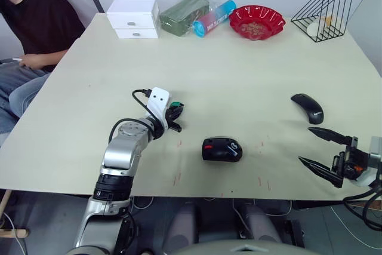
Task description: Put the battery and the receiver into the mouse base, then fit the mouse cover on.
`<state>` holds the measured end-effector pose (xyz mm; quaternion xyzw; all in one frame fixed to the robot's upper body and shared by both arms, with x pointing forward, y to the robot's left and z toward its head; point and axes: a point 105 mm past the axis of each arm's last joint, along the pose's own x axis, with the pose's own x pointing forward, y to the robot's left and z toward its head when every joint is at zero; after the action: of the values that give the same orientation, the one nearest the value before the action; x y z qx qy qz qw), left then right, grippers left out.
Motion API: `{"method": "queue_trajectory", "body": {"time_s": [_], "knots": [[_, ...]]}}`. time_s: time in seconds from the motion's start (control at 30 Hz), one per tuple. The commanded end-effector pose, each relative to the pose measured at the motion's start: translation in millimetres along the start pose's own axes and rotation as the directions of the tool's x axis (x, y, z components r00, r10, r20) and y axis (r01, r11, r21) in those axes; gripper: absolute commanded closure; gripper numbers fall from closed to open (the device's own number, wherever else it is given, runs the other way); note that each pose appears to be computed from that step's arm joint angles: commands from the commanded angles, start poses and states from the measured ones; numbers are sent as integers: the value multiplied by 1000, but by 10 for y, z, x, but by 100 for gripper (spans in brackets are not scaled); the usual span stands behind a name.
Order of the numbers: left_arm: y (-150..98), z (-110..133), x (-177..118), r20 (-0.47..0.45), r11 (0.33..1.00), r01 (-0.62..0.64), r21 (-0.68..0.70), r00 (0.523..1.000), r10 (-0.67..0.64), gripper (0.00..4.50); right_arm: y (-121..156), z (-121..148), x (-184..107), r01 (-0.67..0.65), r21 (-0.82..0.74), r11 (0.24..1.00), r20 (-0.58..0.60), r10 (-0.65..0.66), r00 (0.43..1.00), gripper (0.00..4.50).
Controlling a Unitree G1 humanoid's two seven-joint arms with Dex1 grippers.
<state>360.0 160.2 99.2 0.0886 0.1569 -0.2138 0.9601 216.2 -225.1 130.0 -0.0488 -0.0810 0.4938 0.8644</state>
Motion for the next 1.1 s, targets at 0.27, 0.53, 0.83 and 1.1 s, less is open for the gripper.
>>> {"method": "queue_trajectory", "body": {"time_s": [0.27,0.53,0.83,1.1], "knots": [[71,38,-33,9,1000,-28,6,1000,28,442,-33,86,-7,2,-54,999,9,-1,1000,0],[64,159,-63,45,999,-9,44,999,7,442,-31,96,6,1,-54,999,21,0,1000,0],[57,345,-209,69,990,106,95,991,-113,442,-2,98,42,-10,-51,999,38,12,999,0],[-23,420,-346,16,924,326,199,942,-336,442,16,96,110,-30,-42,999,47,32,998,0]]}}
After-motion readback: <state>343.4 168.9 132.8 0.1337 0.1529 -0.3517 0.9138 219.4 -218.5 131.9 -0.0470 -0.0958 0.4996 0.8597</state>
